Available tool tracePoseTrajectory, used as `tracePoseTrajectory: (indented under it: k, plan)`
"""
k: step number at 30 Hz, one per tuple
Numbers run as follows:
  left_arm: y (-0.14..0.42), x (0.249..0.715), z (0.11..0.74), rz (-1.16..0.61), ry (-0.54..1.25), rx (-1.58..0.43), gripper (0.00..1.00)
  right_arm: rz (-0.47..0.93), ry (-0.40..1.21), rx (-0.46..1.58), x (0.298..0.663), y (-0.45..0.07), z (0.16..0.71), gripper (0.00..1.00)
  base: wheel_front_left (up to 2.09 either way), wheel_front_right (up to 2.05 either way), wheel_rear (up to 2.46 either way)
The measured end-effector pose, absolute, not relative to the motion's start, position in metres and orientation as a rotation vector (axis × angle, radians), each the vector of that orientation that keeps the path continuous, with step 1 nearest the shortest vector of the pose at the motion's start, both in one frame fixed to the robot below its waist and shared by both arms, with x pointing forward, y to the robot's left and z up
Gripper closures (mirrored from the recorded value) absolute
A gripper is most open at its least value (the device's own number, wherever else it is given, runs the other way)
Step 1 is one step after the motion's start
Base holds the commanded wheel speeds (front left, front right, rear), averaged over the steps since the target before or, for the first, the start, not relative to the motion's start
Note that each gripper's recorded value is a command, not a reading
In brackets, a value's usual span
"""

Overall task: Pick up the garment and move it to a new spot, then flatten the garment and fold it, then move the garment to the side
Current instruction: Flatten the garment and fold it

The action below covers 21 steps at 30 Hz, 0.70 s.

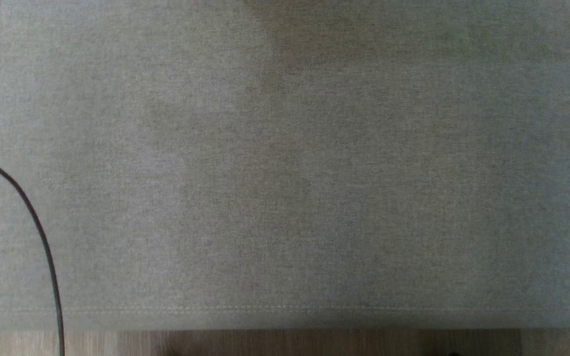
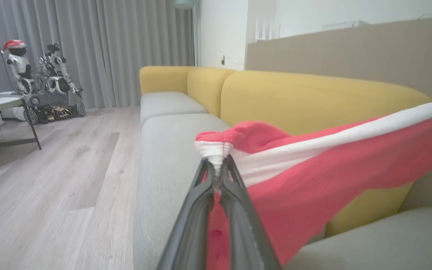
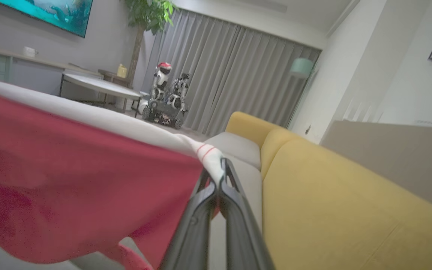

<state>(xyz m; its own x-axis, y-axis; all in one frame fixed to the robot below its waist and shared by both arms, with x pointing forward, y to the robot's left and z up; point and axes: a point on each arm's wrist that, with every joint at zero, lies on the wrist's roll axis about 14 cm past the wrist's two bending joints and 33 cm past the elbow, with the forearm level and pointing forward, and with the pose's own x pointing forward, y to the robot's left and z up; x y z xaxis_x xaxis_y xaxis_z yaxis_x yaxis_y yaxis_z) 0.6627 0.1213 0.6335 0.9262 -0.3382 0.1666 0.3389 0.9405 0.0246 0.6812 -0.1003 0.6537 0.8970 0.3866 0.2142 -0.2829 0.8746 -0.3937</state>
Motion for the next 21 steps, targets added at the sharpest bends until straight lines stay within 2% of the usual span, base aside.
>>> tracePoseTrajectory:
  k: [7,13,21]
  plan:
    - [0.126,0.65,0.54,-0.361,0.024,0.014,1.0,0.412,-0.111,-0.312,0.676,-0.086,0.555,1.0,0.0,0.0,0.0]
    - [0.116,0.59,0.463,-0.418,0.214,0.023,1.0,0.459,0.105,-0.314,0.628,-0.087,0.469,1.0,0.0,0.0,0.0]
    - [0.116,0.522,0.435,-0.464,0.313,0.078,1.0,0.476,0.213,-0.317,0.578,-0.1,0.443,1.0,0.0,0.0,0.0]
